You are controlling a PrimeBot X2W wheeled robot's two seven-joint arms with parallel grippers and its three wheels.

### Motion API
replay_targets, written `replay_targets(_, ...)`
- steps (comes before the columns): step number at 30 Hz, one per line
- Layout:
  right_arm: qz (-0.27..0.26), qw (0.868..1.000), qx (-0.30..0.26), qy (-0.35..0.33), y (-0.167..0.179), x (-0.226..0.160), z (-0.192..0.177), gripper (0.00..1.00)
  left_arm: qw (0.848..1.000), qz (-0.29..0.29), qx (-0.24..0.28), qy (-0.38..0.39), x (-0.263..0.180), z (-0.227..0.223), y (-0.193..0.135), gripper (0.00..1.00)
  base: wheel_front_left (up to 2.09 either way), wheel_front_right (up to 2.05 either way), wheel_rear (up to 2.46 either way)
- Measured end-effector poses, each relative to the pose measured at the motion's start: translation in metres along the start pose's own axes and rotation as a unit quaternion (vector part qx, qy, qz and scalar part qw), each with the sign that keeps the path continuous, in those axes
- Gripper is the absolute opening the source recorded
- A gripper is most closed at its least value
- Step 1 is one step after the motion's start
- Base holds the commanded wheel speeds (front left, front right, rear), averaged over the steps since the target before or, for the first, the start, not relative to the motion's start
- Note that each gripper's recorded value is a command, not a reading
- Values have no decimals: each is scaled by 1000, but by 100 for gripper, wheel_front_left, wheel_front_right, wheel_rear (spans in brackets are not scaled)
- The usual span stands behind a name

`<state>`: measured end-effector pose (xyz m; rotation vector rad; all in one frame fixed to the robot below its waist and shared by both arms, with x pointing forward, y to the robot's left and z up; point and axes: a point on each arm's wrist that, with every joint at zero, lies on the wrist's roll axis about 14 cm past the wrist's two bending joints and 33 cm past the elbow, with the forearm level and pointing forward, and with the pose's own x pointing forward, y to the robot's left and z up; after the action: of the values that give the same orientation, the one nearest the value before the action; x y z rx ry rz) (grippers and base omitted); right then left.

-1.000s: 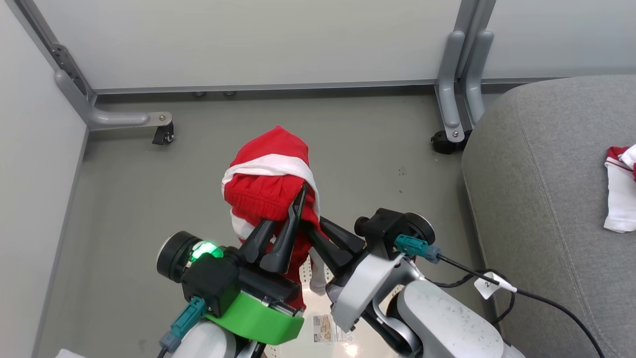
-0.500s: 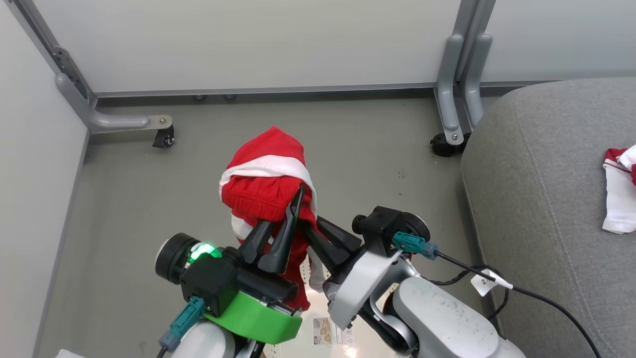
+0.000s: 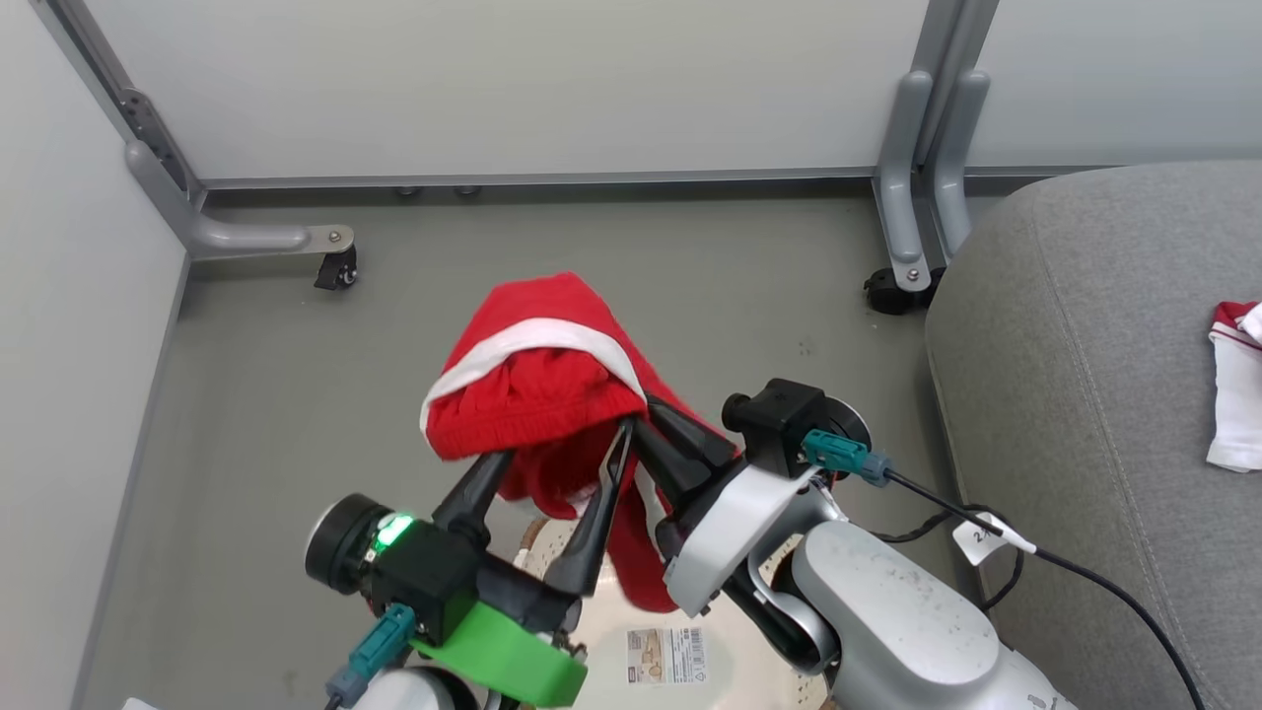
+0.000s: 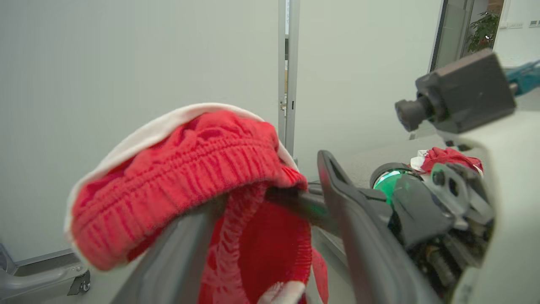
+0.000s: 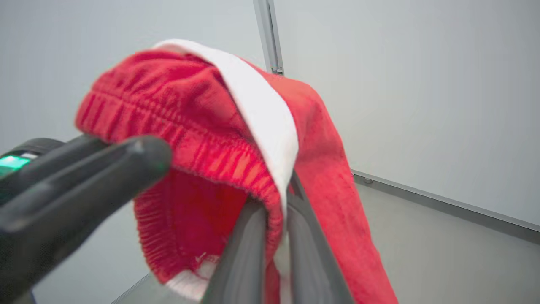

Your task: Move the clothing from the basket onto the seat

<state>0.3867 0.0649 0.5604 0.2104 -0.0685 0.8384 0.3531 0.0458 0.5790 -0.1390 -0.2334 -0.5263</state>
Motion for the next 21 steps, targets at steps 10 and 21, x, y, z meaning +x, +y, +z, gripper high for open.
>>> replay_targets(10, -18, 1000, 3, -7, -13, 4, 3, 0, 995, -1, -1, 104, -41, -45, -2, 100, 0, 0, 0)
replay_targets(21, -33, 999, 6, -3, -24, 4, -3, 0, 992, 6, 7, 125, -52, -53, 6, 100, 0, 0, 0)
